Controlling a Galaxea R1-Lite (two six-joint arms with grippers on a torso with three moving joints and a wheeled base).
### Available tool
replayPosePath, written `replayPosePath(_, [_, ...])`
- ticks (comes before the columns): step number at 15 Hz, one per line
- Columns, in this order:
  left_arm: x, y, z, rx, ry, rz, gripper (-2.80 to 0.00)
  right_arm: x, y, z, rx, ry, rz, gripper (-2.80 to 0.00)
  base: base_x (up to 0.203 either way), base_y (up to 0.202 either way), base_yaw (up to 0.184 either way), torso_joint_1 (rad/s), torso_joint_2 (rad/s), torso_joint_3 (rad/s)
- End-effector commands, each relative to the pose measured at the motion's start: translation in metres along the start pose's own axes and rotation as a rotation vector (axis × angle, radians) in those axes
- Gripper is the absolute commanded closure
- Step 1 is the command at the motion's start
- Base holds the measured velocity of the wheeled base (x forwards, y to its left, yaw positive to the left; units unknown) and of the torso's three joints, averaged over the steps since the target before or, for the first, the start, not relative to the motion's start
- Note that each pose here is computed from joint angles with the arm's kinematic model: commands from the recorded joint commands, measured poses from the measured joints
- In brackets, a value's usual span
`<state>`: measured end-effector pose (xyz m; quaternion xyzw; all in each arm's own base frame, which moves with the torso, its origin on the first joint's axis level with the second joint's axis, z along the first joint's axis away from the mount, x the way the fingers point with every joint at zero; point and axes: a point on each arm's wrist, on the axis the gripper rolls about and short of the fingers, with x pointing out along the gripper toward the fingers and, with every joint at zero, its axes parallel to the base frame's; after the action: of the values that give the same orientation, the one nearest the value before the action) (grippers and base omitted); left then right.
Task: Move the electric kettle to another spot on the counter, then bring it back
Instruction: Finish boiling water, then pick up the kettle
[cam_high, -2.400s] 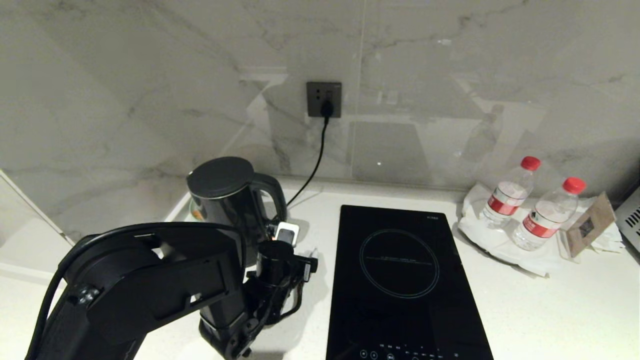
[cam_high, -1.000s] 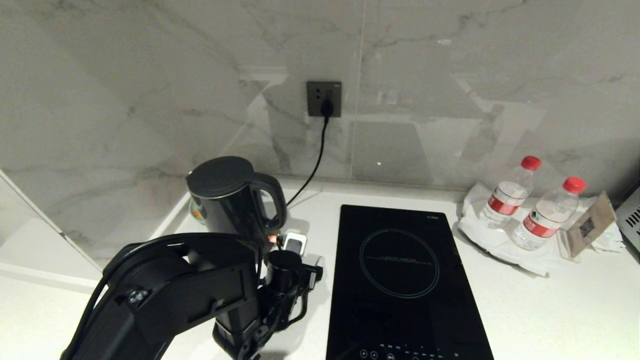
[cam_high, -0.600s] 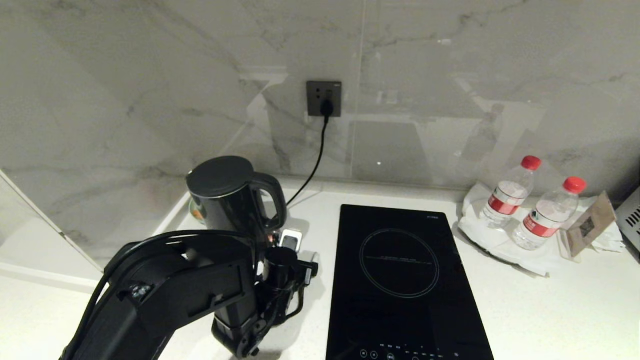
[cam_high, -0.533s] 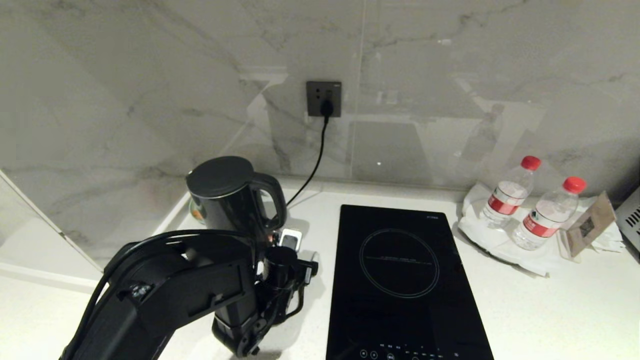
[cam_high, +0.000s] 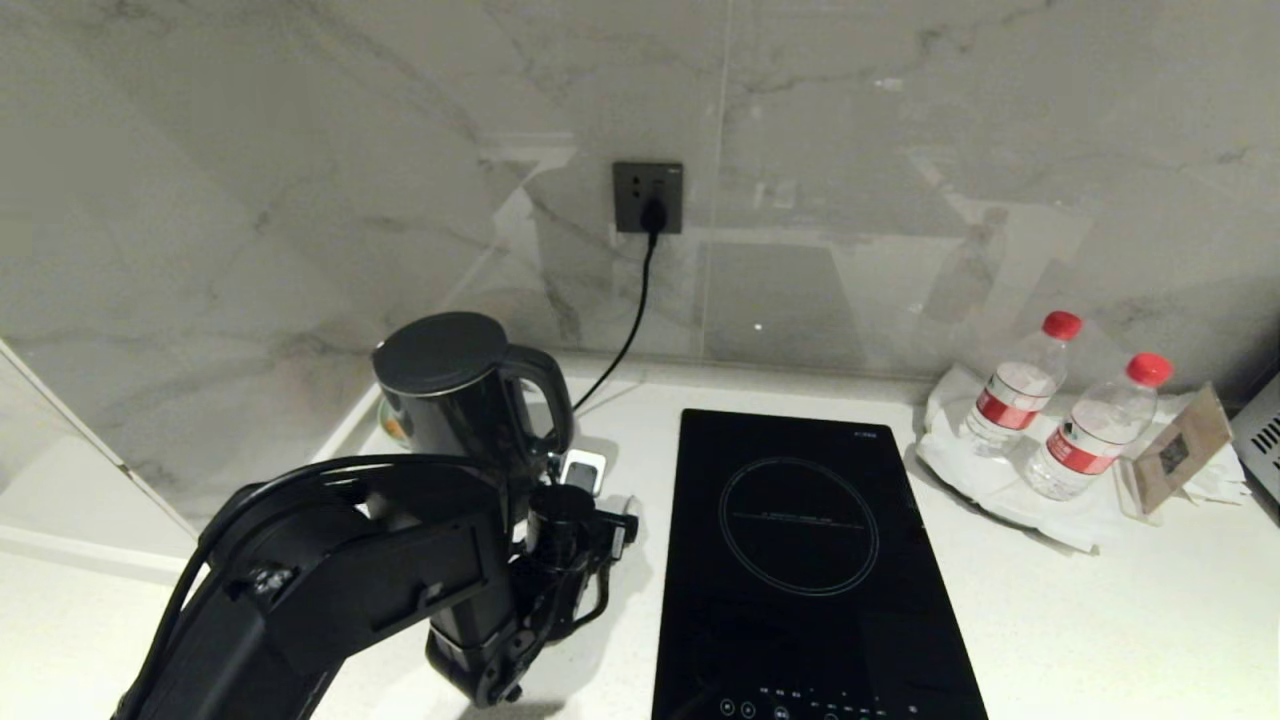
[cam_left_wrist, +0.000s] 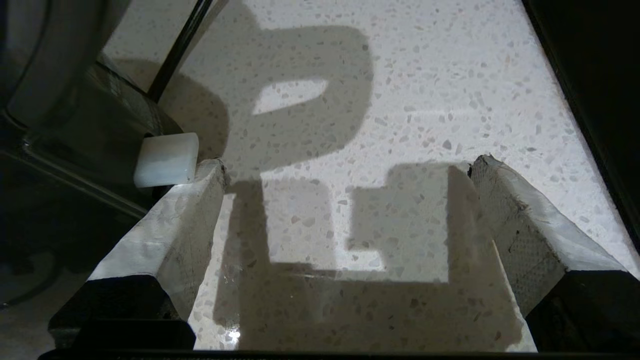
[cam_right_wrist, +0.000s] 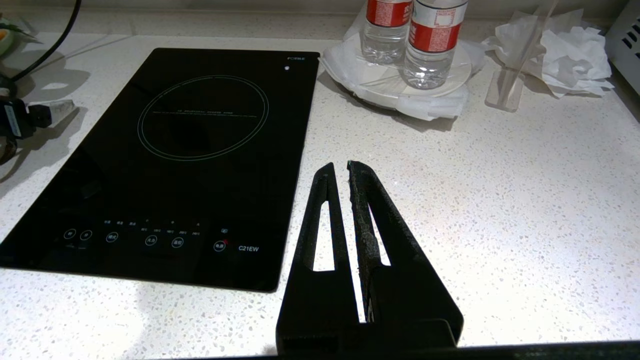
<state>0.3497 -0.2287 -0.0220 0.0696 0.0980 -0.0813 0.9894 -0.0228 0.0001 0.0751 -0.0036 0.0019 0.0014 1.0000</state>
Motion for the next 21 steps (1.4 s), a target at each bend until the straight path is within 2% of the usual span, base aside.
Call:
replayPosePath(1, [0.0,0.001,0.004,-0.004,-0.015,0.004,-2.8,0.0,0.0,0.0,0.0,0.001,0.0,0.0,0.0,0.0,0.0,0.0,0.0,0.0])
replayPosePath(6, [-0.003,0.001,0.0,0.002,-0.001,0.002,-2.8,0.0,0.0,0.0,0.0,0.001,0.0,0.0,0.0,0.0,0.0,0.0,0.0,0.0])
replayPosePath(9, [-0.015,0.004,-0.01,0.009,0.044,-0.011,-2.8,0.0,0.0,0.0,0.0,0.002,0.0,0.0,0.0,0.0,0.0,0.0,0.0,0.0])
replayPosePath(14, [-0.045,0.005,-0.005,-0.01,0.018,-0.042,-2.8,0.0,0.0,0.0,0.0,0.001,0.0,0.0,0.0,0.0,0.0,0.0,0.0,0.0])
replayPosePath(17, [-0.061,0.007,0.004,-0.02,-0.012,-0.058,-2.8,0.0,0.0,0.0,0.0,0.001,0.0,0.0,0.0,0.0,0.0,0.0,0.0,0.0])
replayPosePath(21, [-0.079,0.017,0.046,-0.063,-0.098,-0.056,-2.8,0.0,0.0,0.0,0.0,0.001,0.0,0.0,0.0,0.0,0.0,0.0,0.0,0.0])
